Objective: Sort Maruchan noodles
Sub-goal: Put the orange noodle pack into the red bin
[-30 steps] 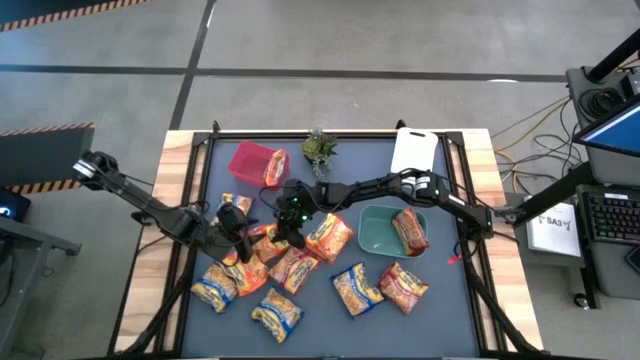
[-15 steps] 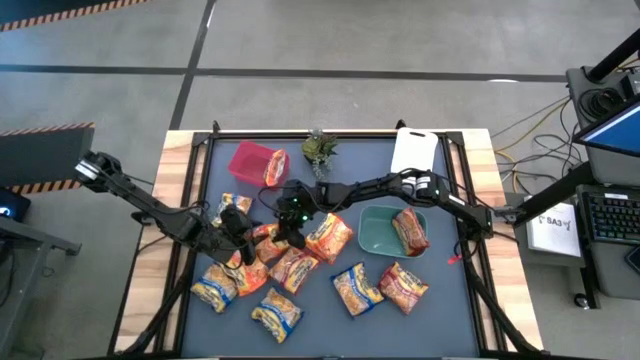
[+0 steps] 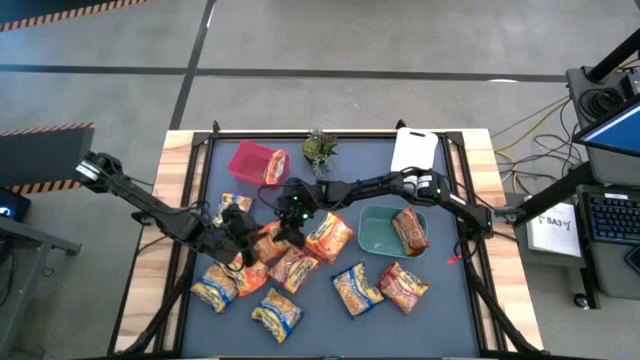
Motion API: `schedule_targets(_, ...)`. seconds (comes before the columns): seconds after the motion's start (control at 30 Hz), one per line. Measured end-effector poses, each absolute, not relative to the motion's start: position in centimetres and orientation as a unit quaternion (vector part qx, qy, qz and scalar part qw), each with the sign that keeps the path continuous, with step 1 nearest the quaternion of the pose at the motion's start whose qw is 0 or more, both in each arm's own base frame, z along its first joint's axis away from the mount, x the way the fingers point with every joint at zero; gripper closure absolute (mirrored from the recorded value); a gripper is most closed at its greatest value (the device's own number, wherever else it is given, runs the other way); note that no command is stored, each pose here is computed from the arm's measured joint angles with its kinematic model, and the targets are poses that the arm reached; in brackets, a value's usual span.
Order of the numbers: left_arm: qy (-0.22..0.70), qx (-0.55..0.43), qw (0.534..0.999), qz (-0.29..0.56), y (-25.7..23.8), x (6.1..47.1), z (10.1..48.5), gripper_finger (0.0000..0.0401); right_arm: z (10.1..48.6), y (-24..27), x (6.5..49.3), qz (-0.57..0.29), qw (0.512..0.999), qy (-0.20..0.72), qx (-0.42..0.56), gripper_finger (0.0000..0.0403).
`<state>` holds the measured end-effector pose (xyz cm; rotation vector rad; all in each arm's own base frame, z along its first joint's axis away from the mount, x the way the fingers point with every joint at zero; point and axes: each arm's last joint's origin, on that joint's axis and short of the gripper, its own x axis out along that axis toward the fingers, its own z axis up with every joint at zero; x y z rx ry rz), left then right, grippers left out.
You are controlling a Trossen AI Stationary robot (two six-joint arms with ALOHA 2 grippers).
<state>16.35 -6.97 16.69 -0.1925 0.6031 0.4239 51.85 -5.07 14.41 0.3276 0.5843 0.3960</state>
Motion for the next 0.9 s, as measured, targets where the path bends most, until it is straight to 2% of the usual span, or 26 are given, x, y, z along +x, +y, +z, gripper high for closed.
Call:
schedule_targets(0.37,0.307,-0.055,0.92,0.238,-7.2,17.0,21.0,0.0324,18.5,-7.2,49.9,0.178,0.922,0.311,0.146,0.0207)
schedule_targets(0.57,0.306,-0.049,0.92,0.24,-7.4,17.4,22.9,0.0324,18.9,-7.2,49.6,0.178,0.921,0.315,0.146,0.0207)
schedule_targets(0.77,0.35,-0.078,0.913,0.194,-7.6,17.2,22.4,0.0324,18.5,-6.8,49.5,0.15,0.908,0.34,0.195,0.0208)
schedule_targets(0.9,0.392,-0.103,0.895,0.185,-7.6,16.6,20.0,0.0324,18.1,-7.1,49.4,0.097,0.901,0.358,0.224,0.0217)
